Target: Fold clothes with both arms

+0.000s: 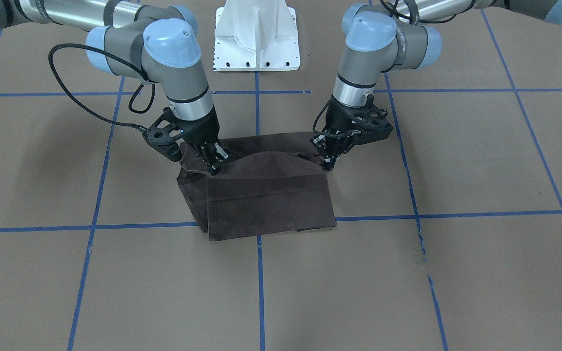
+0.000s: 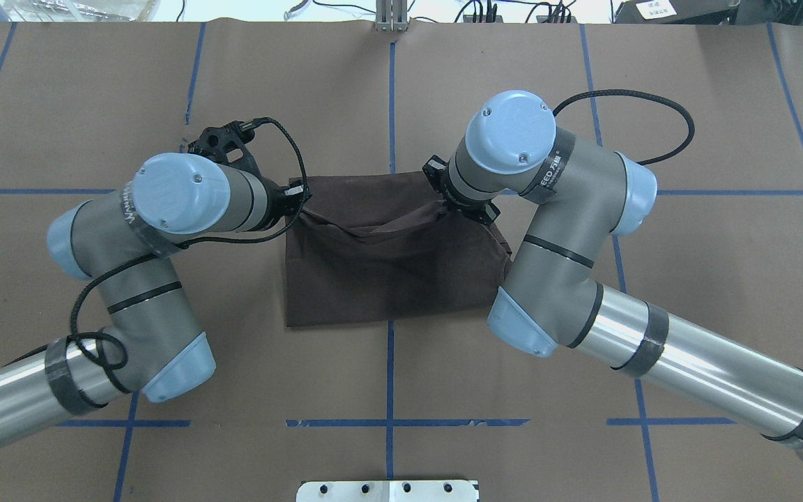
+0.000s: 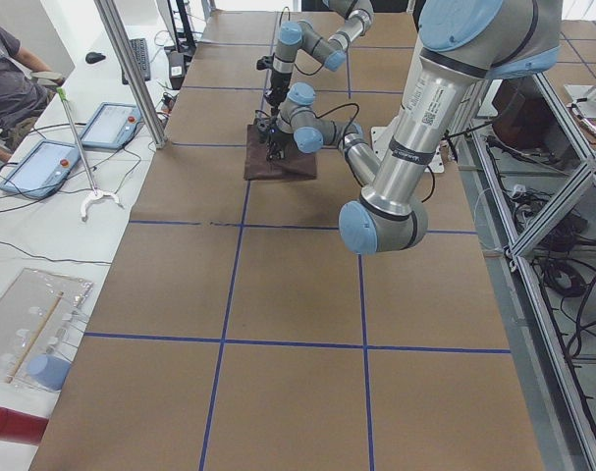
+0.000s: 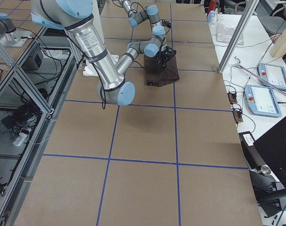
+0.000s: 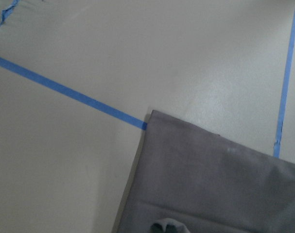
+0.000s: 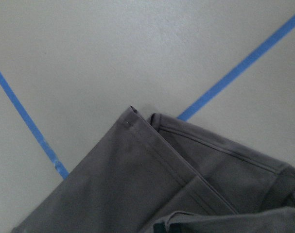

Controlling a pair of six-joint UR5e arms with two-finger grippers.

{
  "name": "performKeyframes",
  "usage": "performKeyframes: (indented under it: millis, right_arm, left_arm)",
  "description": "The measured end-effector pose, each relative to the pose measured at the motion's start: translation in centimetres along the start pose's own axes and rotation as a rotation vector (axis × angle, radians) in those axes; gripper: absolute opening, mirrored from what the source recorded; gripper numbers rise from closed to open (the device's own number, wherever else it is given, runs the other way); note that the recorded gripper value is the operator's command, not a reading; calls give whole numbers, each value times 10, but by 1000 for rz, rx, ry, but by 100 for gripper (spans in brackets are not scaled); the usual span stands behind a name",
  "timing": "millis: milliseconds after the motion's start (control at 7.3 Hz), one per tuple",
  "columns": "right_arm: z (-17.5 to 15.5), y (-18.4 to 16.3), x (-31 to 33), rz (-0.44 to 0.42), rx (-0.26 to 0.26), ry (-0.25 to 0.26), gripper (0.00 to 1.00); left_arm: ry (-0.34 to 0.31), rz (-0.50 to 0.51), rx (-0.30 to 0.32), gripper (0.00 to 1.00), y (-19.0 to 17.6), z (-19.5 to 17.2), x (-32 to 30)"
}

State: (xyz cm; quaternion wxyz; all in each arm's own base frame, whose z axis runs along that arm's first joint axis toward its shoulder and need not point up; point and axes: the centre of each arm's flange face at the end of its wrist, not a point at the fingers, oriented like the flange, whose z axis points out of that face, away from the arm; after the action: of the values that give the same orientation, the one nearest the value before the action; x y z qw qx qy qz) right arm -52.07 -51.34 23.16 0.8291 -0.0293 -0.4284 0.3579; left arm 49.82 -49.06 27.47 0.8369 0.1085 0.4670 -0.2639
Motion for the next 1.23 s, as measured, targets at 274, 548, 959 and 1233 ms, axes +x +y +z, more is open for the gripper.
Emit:
performKeyframes:
  millis: [274,548,959,1233]
  right_arm:
    - [42,-62,-37,-38,-5,-64,100]
    - [34,-111,-44,-83,-47,-82,100]
    - [18,-169,34,-169,-48,-73,100]
    - [-4,-257,128,-397,-20,-27,100]
  left_arm:
    - [23,59,116,100,-79,51,-3]
    - [55,113,160,100,-117,34,-10]
    - [83,260,63,100,-114,-11,-74]
    - [49,500,-24,100,-178,-48,-161]
